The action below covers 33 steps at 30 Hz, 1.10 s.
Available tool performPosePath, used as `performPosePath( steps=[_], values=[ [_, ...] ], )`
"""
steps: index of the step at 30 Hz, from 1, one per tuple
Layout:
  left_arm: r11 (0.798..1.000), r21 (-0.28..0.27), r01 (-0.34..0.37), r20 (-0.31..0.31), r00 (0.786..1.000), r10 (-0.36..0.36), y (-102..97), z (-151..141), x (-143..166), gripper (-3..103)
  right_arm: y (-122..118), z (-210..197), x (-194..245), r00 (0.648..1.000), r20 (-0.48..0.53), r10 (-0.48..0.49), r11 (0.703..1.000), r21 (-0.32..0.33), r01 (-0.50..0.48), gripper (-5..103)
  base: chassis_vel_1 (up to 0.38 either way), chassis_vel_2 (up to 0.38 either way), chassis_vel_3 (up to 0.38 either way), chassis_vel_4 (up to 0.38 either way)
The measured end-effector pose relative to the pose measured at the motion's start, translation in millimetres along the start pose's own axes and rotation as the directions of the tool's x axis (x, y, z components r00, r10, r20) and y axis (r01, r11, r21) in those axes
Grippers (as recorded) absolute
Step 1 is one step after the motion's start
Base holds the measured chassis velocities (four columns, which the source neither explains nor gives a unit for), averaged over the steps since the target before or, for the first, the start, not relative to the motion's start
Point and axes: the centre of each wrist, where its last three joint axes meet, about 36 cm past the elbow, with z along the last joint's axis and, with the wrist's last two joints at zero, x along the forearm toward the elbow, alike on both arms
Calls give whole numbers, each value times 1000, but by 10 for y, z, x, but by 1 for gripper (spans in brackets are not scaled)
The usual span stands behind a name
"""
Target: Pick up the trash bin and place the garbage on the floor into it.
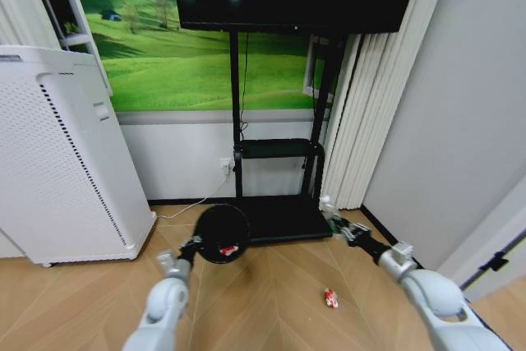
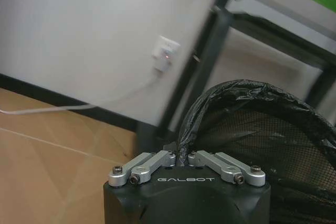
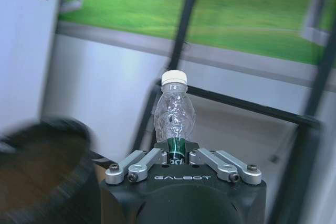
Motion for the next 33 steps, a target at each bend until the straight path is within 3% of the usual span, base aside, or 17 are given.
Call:
performPosePath(
  steps=[1, 2, 3, 5, 9, 11, 12, 15, 17, 18, 22, 24, 26, 28, 30, 31, 33],
  values=[
    [999, -4, -32, -25, 999, 32, -145, 77, -42, 4, 155, -80, -47, 999, 13, -37, 999, -5, 37, 14, 0, 0, 0, 0],
    [997, -19, -81, -72, 994, 80, -378, 233, -113, 4, 497, -196, -136, 992, 26, -123, 992, 0, 123, 14, 0, 0, 0, 0],
    [996, -22, -90, -81, 993, 88, -431, 266, -130, 4, 599, -195, -160, 990, 19, -142, 990, 6, 142, 14, 0, 0, 0, 0],
    [995, -23, -94, -84, 992, 92, -460, 280, -137, 4, 651, -182, -174, 990, 12, -143, 990, 10, 143, 14, 0, 0, 0, 0],
    [994, -9, -107, -86, 991, 105, -569, 306, -148, 4, 977, -40, -232, 991, -39, -129, 992, 1, 129, 10, 0, 0, 0, 0],
    [994, -3, -106, -85, 991, 106, -580, 308, -147, 4, 1118, 28, -273, 991, -61, -116, 993, 2, 116, 15, 0, 0, 0, 0],
    [994, -3, -106, -85, 991, 106, -580, 308, -147, 4, 1118, 28, -273, 991, -61, -116, 993, 2, 116, 15, 0, 0, 0, 0],
    [995, 1, -104, -76, 992, 104, -562, 266, -120, 4, 1126, 74, -357, 994, -70, -85, 996, 17, 87, 31, 0, 0, 0, 0],
    [995, 1, -103, -73, 992, 103, -553, 255, -115, 4, 1114, 68, -371, 994, -69, -80, 997, 19, 81, 31, 0, 0, 0, 0],
    [995, 0, -100, -69, 993, 100, -531, 233, -106, 4, 1089, 57, -386, 995, -69, -70, 997, 20, 71, 42, 0, 0, 0, 0],
    [995, 3, -97, -57, 994, 97, -491, 185, -87, 4, 1004, 15, -401, 997, -71, -40, 999, 12, 40, 59, 0, 0, 0, 0],
    [995, 4, -98, -56, 994, 98, -488, 181, -84, 4, 995, 10, -400, 997, -73, -36, 999, 9, 36, 59, 0, 0, 0, 0],
    [995, 7, -100, -56, 993, 100, -494, 191, -69, 4, 982, -18, -387, 997, -70, -25, 1000, -6, 24, 74, 0, 0, 0, 0],
    [995, 8, -101, -56, 993, 101, -501, 195, -63, 4, 978, -23, -379, 997, -70, -22, 1000, -7, 22, 74, 0, 0, 0, 0],
    [995, 9, -100, -53, 994, 101, -511, 199, -36, 4, 936, -41, -358, 998, -63, 6, 1000, -18, -7, 85, 0, 0, 0, 0],
    [995, 9, -100, -53, 994, 101, -511, 199, -36, 4, 936, -41, -358, 998, -63, 6, 1000, -18, -7, 85, 0, 0, 0, 0],
    [997, 3, -83, -36, 996, 83, -453, 165, 33, 4, 802, -81, -321, 994, -46, 95, 994, -52, -97, 95, 0, 0, 0, 0]
  ],
)
